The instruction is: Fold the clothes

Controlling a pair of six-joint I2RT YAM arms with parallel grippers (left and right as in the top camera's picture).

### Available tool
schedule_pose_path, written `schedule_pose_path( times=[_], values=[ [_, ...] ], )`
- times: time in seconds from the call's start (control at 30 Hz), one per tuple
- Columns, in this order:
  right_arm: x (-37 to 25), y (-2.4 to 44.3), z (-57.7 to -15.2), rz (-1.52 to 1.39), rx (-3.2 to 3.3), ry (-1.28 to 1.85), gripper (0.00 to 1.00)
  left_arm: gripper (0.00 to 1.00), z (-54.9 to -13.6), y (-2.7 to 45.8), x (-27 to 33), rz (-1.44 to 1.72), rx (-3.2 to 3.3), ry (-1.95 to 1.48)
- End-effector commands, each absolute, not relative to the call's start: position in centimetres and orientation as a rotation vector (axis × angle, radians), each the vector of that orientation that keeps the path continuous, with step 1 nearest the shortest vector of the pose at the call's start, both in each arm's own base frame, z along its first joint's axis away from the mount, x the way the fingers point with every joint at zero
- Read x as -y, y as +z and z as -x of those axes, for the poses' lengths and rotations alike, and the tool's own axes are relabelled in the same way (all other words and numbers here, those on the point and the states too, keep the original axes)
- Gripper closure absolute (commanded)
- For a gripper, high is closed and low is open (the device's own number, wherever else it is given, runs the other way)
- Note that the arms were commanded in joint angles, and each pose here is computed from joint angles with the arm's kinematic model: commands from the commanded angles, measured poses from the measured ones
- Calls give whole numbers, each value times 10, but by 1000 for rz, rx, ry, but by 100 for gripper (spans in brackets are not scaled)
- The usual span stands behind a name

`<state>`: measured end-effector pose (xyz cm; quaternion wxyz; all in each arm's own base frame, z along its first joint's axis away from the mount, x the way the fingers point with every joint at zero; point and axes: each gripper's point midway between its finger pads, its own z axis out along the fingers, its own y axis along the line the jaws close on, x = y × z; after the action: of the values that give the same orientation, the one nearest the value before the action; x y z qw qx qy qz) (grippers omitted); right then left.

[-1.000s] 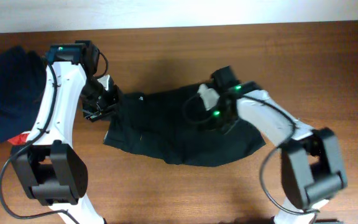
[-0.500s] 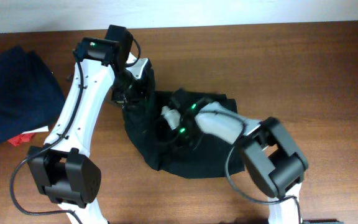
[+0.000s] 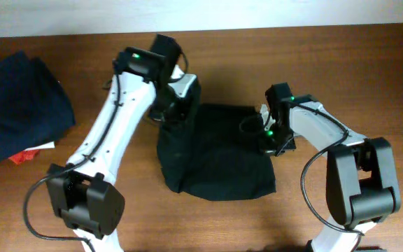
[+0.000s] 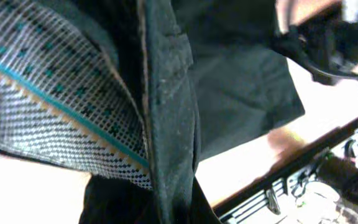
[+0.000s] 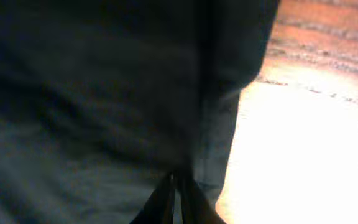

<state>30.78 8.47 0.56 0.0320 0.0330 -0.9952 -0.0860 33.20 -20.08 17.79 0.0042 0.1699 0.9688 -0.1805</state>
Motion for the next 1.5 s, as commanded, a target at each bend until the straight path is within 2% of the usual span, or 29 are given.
schedule_pose_path(
  times=[0.0,0.2,0.43,0.47,0.5,0.53,0.6,0.7,0.83,0.87,0.93,1.0,1.23,1.3,1.47],
  values=[
    [-70,-14,-300,-75,3064,-168,86,99,-313,188,226,-671,-3012,-625],
    [-69,-24,-298,-43,3081,-173,84,99,-276,187,264,-802,-3039,-622],
    [-69,-23,-292,-38,3055,-171,84,99,-278,187,308,-718,-2955,-586],
    [-69,-23,-292,-38,3054,-171,84,97,-280,188,311,-705,-2948,-594],
    [-69,-23,-291,-38,3053,-171,84,81,-281,187,312,-704,-2943,-597],
    [-68,-23,-290,-37,3047,-168,75,72,-282,186,312,-705,-2941,-598],
    [-67,-20,-287,-34,3032,-157,66,67,-284,186,313,-704,-2937,-596],
    [-38,21,-309,122,3085,-60,63,67,-304,184,300,-643,-2908,-516],
    [30,120,-340,400,3202,104,60,67,-351,186,263,-462,-2864,-457],
    [29,144,-343,435,3226,2,61,67,-368,186,253,-413,-2835,-429],
    [-7,169,-344,228,3267,-340,59,63,-393,183,246,-401,-2778,-430],
    [-44,177,-335,57,3212,-599,59,63,-410,169,247,-425,-2756,-424],
    [-138,135,-272,-308,2952,-677,57,61,-443,74,243,-419,-2863,-370],
    [-159,102,-251,-322,2899,-660,57,59,-448,42,233,-386,-2918,-351],
    [-169,55,-215,-273,2803,-707,56,55,-441,8,223,-366,-3003,-328]
  ],
)
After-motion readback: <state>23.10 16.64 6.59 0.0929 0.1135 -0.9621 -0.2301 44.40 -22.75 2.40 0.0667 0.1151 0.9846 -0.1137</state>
